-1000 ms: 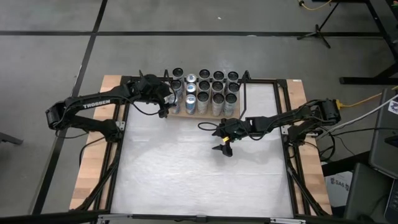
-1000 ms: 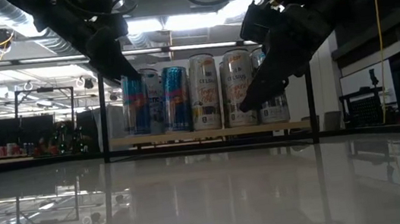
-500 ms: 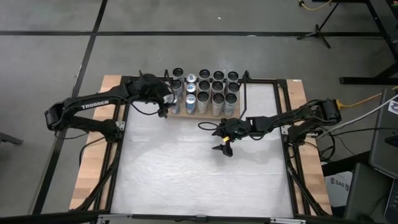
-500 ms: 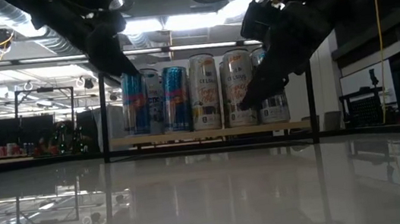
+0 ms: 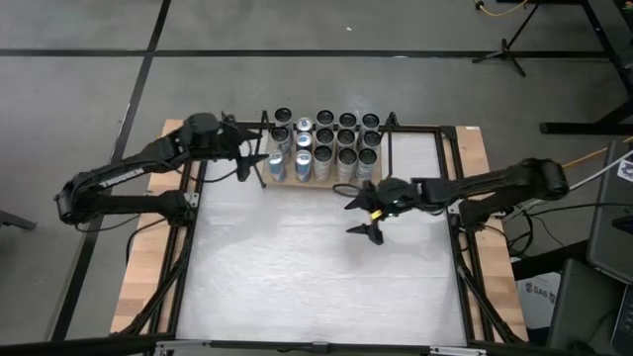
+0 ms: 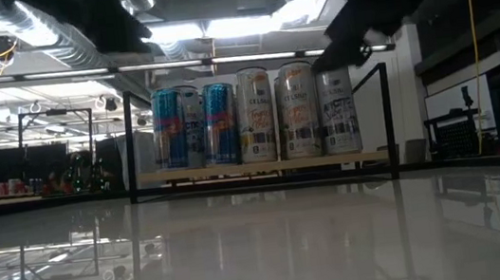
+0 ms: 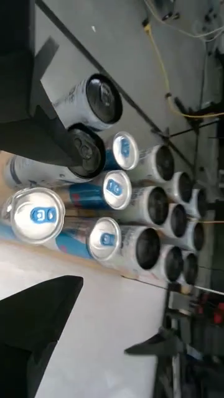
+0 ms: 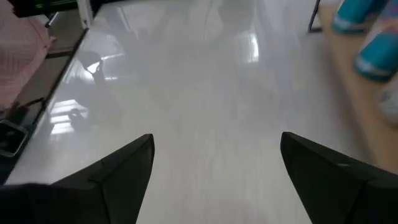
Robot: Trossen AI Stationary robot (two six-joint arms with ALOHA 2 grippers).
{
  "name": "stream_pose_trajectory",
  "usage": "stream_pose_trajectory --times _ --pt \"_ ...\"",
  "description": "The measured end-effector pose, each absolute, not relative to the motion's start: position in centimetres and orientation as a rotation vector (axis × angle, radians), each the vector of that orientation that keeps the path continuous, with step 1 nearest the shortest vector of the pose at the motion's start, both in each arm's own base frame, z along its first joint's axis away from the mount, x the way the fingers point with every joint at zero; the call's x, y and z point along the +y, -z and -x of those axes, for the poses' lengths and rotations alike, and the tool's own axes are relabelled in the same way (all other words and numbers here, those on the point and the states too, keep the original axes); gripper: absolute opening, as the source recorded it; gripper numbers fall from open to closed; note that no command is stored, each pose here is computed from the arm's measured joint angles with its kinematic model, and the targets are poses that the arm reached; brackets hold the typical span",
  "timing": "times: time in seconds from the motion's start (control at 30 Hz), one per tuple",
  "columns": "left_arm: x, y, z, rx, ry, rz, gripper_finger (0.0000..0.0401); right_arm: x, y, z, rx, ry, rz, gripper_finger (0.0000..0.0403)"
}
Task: Place canned beverage on shelf
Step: Return to Home Position
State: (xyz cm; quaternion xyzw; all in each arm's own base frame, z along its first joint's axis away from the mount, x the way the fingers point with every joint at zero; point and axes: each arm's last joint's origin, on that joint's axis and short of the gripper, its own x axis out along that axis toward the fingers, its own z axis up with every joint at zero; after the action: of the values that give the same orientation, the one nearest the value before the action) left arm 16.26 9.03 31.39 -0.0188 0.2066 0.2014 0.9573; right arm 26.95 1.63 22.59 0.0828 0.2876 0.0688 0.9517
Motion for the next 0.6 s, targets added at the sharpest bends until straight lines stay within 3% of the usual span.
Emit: stream_pose_trajectory --times 0.37,0.6 --pt "5.7 -34.0 -10.4 0.279 -0.413 -0.066 0.0293 1.1 -30.9 -18.2 0.291 -0.116 -0.100 0.0340" --pt "3.3 -34.1 -6.5 0.207 -0.391 -0.046 0.0293 0.6 -34.0 -11.5 0.065 -0.079 -0.013 0.0340"
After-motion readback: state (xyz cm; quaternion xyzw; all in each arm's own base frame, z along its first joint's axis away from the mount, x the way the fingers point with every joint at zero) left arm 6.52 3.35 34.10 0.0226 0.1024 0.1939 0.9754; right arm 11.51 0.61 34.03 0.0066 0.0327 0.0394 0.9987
